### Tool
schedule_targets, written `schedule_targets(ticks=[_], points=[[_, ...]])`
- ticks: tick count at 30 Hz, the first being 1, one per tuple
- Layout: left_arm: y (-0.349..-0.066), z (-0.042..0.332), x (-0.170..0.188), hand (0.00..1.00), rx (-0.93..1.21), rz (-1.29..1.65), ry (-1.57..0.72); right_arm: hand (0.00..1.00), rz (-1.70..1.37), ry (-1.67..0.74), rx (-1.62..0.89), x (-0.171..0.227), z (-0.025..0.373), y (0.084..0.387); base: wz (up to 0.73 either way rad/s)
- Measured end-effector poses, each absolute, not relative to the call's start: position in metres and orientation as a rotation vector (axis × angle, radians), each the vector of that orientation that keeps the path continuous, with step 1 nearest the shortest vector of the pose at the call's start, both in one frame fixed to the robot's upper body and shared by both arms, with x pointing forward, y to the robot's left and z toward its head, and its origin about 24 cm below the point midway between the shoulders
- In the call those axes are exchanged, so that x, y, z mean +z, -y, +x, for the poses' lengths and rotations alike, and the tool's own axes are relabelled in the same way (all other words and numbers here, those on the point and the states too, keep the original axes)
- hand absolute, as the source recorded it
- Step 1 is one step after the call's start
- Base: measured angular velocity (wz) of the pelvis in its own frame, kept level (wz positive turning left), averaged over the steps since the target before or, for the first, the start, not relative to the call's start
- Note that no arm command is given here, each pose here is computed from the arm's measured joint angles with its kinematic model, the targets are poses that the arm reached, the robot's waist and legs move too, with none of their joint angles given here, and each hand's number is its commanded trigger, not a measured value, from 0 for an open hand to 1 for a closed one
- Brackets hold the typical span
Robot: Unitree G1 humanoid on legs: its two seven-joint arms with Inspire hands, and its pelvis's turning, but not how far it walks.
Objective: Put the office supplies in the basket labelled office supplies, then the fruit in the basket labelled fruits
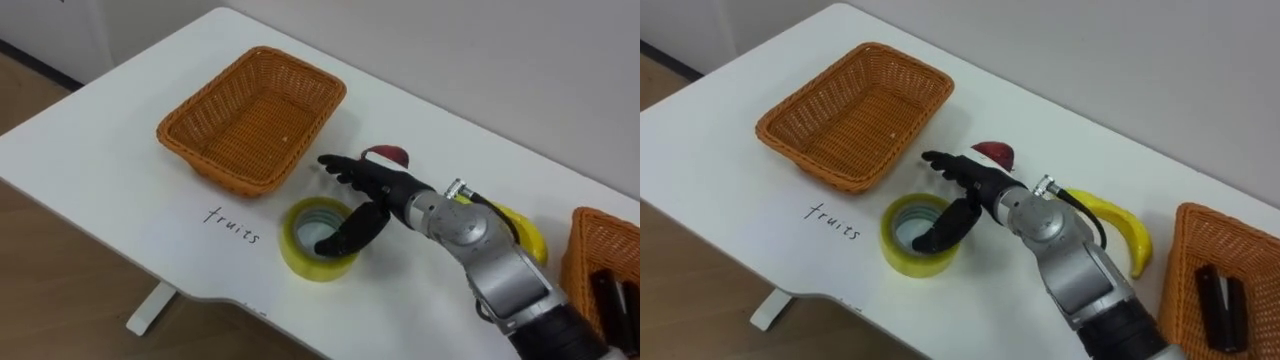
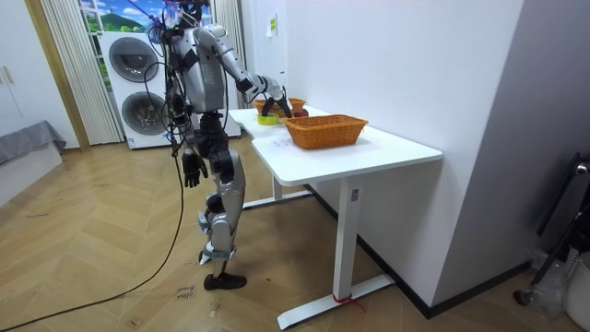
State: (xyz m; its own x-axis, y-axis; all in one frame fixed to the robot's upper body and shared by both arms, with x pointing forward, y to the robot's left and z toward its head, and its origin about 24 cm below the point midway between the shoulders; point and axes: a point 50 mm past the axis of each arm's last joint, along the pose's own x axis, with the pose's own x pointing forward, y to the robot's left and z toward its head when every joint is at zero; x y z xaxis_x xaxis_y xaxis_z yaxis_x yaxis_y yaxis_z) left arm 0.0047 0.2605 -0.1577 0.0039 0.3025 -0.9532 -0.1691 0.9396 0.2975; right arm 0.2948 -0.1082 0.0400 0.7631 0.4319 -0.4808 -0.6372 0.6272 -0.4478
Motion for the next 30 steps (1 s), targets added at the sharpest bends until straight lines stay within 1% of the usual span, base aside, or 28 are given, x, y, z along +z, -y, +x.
schedule_targets(ticks=[13, 19, 20, 21, 22, 23, 25, 30], points=[[-0.261, 0.024, -0.157, 0.00, 0.355, 0.098, -1.492, 0.00, -0.961, -0.316, 0.623, 0.050, 0.299, 0.108, 0.00], [-0.261, 0.029, -0.157, 0.00, 0.343, 0.088, -1.481, 0.00, -1.019, -0.348, 0.617, 0.049, 0.299, 0.110, -0.02], [-0.261, 0.031, -0.157, 0.00, 0.342, 0.088, -1.480, 0.01, -1.019, -0.353, 0.616, 0.049, 0.299, 0.110, -0.07], [-0.260, 0.031, -0.158, 0.00, 0.342, 0.088, -1.482, 0.60, -1.018, -0.363, 0.614, 0.048, 0.299, 0.111, -0.04], [-0.260, 0.031, -0.158, 0.00, 0.342, 0.088, -1.481, 0.79, -1.028, -0.369, 0.615, 0.049, 0.299, 0.111, 0.00], [-0.261, 0.031, -0.158, 0.00, 0.343, 0.088, -1.483, 1.00, -1.037, -0.369, 0.614, 0.049, 0.300, 0.111, 0.00], [-0.261, 0.037, -0.157, 0.00, 0.340, 0.090, -1.468, 1.00, -1.053, -0.369, 0.617, 0.051, 0.301, 0.111, 0.00], [-0.262, 0.039, -0.157, 0.00, 0.341, 0.095, -1.467, 1.00, -1.082, -0.349, 0.600, 0.058, 0.305, 0.110, 0.00]])
